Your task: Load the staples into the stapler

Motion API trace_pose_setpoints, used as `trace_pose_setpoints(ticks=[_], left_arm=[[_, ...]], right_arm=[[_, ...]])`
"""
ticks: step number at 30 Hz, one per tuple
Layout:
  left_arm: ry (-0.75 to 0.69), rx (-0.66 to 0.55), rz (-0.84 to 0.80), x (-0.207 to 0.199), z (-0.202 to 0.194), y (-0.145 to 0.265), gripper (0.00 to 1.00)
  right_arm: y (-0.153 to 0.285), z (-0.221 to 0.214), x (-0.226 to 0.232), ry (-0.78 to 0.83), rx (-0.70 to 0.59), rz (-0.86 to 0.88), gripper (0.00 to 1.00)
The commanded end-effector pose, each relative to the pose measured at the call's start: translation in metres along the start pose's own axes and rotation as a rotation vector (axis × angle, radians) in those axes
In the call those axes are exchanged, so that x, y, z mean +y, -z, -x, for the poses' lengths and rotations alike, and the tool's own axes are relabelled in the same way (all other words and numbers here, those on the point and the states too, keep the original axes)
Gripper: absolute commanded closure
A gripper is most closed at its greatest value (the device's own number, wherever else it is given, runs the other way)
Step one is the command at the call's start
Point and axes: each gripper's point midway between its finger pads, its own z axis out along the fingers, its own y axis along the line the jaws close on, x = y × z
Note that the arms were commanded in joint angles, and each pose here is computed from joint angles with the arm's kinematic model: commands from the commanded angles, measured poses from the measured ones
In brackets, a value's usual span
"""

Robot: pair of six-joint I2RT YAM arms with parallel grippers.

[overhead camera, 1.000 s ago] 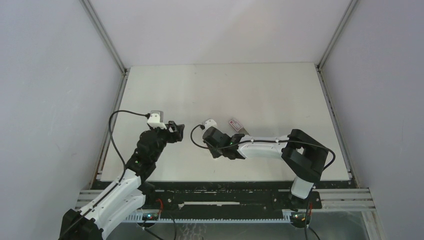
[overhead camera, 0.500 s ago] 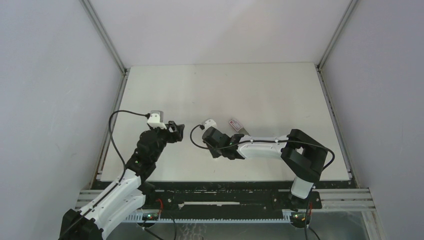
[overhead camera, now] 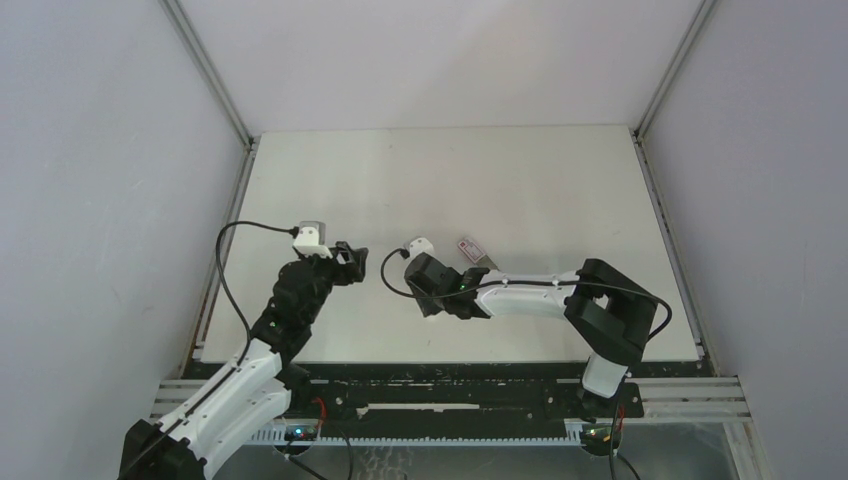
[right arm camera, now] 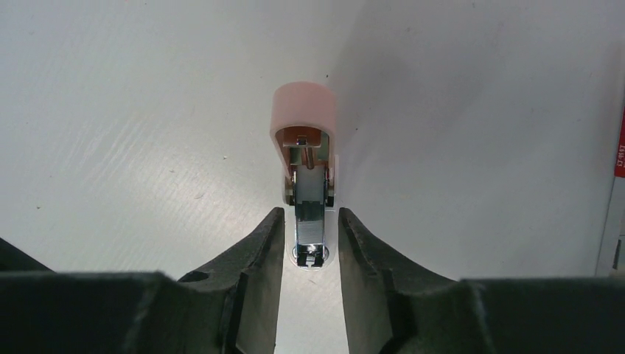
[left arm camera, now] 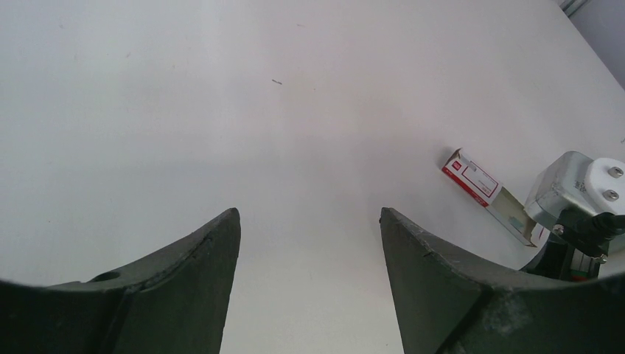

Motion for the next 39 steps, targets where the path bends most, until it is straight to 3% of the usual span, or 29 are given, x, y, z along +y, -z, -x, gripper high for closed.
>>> trace_pose_setpoints(ticks=[1, 16, 39], left_arm=[[0.015, -0.028, 0.012, 0.004, 0.002, 0.002, 0.26], [0.017, -0.026, 0.009, 0.003, 0.002, 0.002, 0.26], [0.017, -0.032, 0.016, 0.005, 0.002, 0.003, 0.26]], right_arm=[[0.022, 0.037, 0.013, -0.008, -0.108, 0.045, 0.70], [0.009, 0.021, 0.011, -0.007, -0.053, 0.030, 1.00], [-0.003, 0.014, 0.008, -0.020, -0.023, 0.036, 1.00]])
